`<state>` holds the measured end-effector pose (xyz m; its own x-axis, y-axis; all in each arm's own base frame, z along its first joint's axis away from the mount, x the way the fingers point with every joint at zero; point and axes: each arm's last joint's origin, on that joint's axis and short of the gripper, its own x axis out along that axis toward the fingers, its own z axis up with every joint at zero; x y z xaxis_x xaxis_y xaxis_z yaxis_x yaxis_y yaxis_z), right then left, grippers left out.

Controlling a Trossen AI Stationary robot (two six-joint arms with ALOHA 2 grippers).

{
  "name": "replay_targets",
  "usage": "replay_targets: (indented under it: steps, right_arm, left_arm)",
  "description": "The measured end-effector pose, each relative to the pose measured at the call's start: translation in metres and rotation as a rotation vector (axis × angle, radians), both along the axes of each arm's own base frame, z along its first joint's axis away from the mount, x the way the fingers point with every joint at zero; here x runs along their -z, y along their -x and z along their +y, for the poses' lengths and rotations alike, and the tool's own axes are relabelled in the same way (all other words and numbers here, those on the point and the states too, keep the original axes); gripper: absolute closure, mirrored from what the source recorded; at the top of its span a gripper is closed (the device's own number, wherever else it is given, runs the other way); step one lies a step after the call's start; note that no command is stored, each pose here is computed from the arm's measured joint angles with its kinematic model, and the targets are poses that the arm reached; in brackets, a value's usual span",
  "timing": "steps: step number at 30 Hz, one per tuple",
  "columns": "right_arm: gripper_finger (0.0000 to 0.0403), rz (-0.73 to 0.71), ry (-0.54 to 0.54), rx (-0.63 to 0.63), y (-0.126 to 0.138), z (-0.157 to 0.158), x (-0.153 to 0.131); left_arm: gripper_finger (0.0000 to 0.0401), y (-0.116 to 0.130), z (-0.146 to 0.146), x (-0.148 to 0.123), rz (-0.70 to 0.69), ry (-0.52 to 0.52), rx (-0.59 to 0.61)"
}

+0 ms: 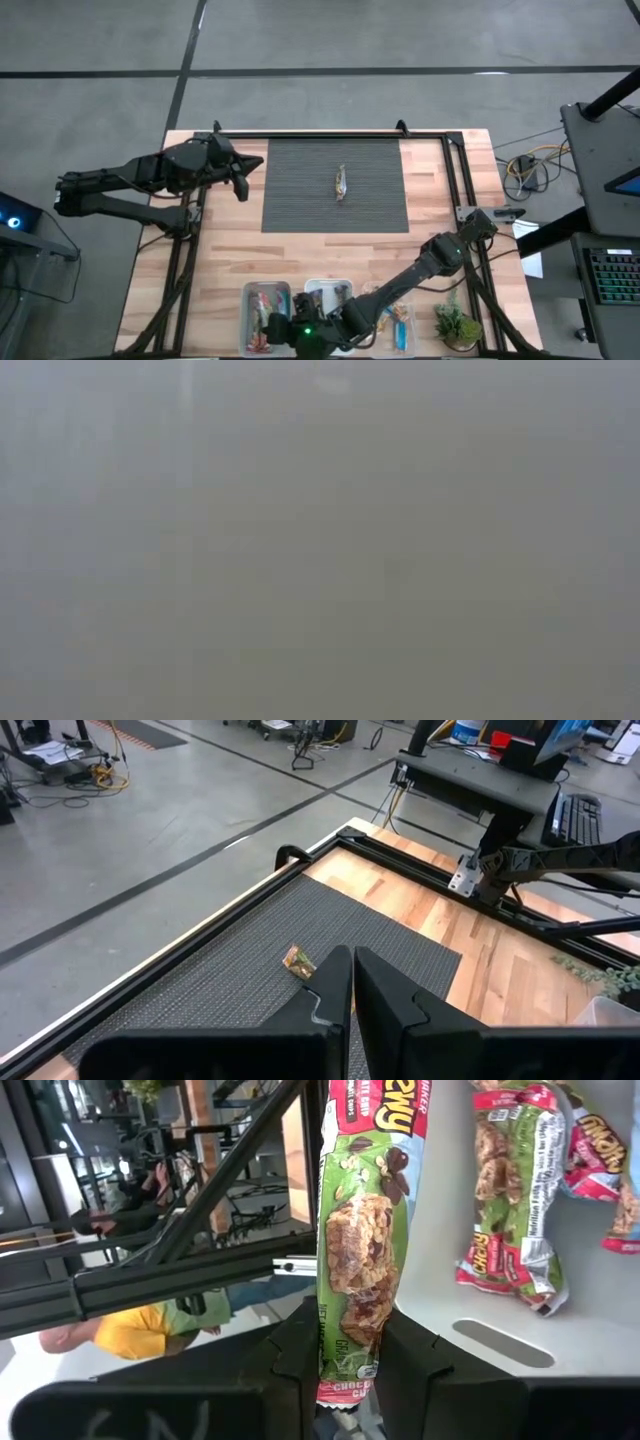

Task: Pick and place Granola Bars by type
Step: Put the red granola bar into the gray bin

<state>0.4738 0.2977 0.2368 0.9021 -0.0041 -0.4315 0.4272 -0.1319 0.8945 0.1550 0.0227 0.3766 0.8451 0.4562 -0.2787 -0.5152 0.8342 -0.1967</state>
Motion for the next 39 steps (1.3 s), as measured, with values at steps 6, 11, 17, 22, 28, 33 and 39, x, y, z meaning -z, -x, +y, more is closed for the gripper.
replay_targets:
  steps: [6, 11, 17, 22, 28, 33, 39]
  right_arm:
    - [0.0335, 0.018, -0.014, 0.005, 0.002, 0.001, 0.002]
    - [0.0335, 0.027, -0.039, 0.018, 0.002, 0.002, 0.004]
    - [0.0335, 0.057, -0.050, 0.027, 0.002, 0.002, 0.012]
    - [0.0335, 0.066, -0.049, 0.018, 0.002, 0.002, 0.013]
    - [0.0335, 0.109, -0.048, 0.016, 0.004, 0.001, 0.016]
    - [0.0335, 0.110, -0.050, 0.014, 0.004, 0.001, 0.016]
    - [0.0335, 0.109, -0.049, 0.013, 0.004, 0.001, 0.016]
  left_arm:
    - [0.0401, -0.001, 0.000, 0.005, 0.015, 0.005, -0.001]
    - [0.0401, -0.003, 0.000, 0.005, 0.017, 0.005, -0.001]
    - [0.0401, -0.003, 0.000, 0.005, 0.017, 0.007, -0.002]
    - [0.0401, -0.003, 0.000, 0.005, 0.015, 0.007, -0.002]
    - [0.0401, -0.003, 0.000, 0.005, 0.011, 0.011, -0.004]
    - [0.0401, -0.003, 0.000, 0.005, 0.010, 0.011, -0.003]
    - [0.0401, -0.003, 0.000, 0.004, 0.004, 0.011, -0.004]
